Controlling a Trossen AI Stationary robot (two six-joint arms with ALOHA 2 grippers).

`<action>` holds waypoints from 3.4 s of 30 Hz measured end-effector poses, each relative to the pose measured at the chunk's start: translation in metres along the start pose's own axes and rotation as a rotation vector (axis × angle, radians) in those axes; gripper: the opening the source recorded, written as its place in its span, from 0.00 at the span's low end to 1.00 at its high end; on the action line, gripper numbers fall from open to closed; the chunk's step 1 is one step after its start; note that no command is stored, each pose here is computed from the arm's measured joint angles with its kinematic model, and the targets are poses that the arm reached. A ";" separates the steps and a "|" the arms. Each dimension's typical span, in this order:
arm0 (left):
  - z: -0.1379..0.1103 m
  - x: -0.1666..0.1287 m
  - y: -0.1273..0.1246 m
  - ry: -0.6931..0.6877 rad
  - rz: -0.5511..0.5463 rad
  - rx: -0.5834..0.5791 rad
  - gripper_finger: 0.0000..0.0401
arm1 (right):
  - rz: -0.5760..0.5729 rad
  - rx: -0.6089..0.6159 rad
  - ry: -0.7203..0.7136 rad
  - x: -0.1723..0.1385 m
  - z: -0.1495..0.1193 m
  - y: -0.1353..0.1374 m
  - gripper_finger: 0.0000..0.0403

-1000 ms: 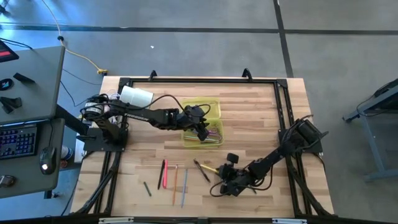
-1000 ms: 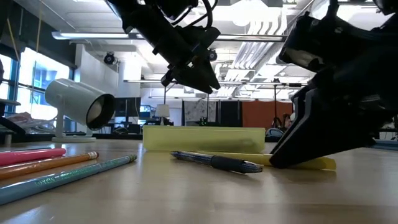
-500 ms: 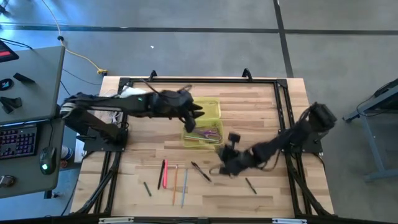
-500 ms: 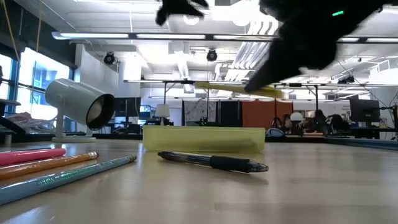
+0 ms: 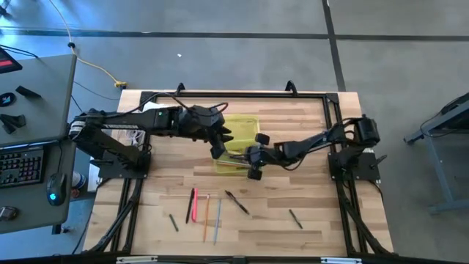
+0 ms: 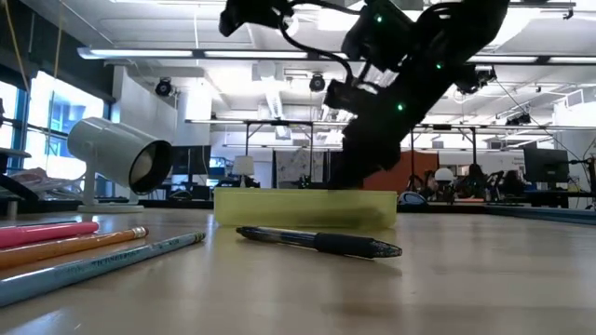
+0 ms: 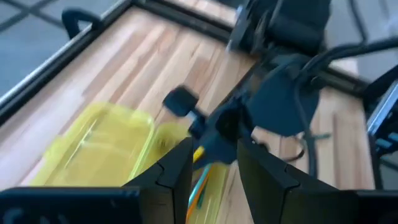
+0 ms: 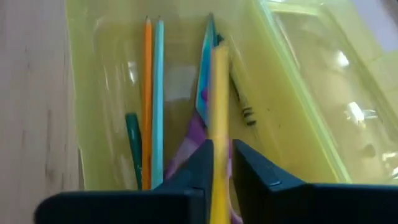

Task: Pick & place school supplies into a supply box
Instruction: Put the yellow pen into the supply box, then put the black pen into the supply box

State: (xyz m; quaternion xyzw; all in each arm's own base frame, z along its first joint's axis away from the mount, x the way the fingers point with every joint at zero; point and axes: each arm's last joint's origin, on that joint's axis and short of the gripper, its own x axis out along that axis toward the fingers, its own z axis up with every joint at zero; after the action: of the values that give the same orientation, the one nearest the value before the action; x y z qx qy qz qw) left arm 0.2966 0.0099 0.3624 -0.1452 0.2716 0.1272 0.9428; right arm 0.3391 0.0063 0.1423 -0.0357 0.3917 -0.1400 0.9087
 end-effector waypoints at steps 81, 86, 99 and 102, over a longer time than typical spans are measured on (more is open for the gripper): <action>-0.278 0.038 -0.146 0.590 0.615 -0.528 0.40 | 0.303 -0.006 -0.146 -0.127 0.011 0.107 0.34; -0.268 0.036 -0.153 0.579 0.588 -0.509 0.40 | 0.300 -0.007 -0.144 -0.127 0.010 0.106 0.34; -0.261 0.033 -0.158 0.571 0.582 -0.515 0.40 | 0.299 -0.007 -0.143 -0.127 0.010 0.106 0.34; -0.262 0.034 -0.158 0.567 0.577 -0.526 0.40 | 0.299 -0.007 -0.143 -0.127 0.010 0.106 0.34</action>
State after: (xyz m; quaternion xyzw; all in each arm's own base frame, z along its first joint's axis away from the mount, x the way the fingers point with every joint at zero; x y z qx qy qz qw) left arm 0.2502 -0.2204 0.1640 -0.3264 0.5059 0.4032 0.6891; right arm 0.2875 0.1437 0.2200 0.0099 0.3274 0.0013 0.9448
